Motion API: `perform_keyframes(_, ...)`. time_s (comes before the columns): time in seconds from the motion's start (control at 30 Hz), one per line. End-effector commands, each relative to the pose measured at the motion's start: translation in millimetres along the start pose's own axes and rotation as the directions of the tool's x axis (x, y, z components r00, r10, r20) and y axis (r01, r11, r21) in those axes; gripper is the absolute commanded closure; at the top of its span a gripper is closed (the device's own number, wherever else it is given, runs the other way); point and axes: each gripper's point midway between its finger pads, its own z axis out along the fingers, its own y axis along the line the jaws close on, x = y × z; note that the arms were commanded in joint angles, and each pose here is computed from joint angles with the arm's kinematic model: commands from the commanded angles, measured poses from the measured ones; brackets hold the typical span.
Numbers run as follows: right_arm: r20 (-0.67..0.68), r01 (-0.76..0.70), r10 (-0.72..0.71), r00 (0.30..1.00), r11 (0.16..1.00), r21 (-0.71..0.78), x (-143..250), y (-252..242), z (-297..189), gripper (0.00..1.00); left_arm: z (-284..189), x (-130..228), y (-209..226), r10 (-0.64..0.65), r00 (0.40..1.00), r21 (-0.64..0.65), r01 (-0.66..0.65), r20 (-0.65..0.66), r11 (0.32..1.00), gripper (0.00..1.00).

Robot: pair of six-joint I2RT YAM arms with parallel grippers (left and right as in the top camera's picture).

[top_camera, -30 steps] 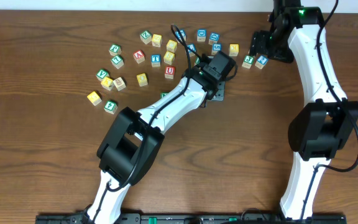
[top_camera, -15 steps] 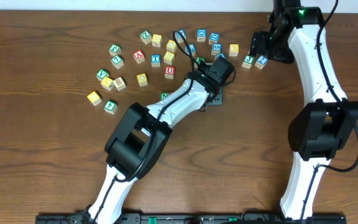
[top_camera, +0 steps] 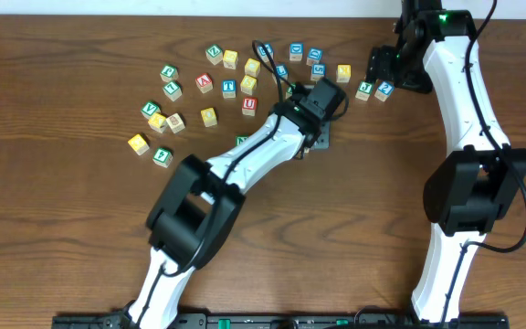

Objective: Spell out NEURIPS
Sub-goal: 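Release the I block and withdraw the left arm to upper left, then lower the right gripper and push the I block left against R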

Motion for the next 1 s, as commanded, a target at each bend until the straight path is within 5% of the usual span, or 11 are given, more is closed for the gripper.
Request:
perform_keyframes(0.0,-0.007,0.008,-0.008,1.000,1.000,-0.001,2,0,1,0.15,-59,-38,-18,0.016,0.991,0.075,-0.026,0.133,0.997,0.47)
perform_keyframes(0.2,-0.023,0.007,-0.007,1.000,1.000,0.003,6,-1,1,0.15,-105,-59,-16,0.066,0.974,0.100,-0.089,0.218,0.991,0.47)
perform_keyframes(0.43,-0.111,0.018,-0.016,0.994,1.000,0.024,29,-3,6,0.17,-196,-102,61,-0.061,0.939,0.069,0.040,0.338,0.997,0.47)
perform_keyframes(0.77,-0.256,0.090,-0.087,0.963,0.996,0.003,86,23,49,0.60,-236,-107,199,-0.255,0.902,-0.065,0.294,0.347,0.953,0.47)
perform_keyframes(0.97,-0.267,0.114,-0.117,0.956,0.993,-0.028,100,42,62,0.62,-235,-108,240,-0.317,0.881,-0.106,0.374,0.352,0.921,0.47)
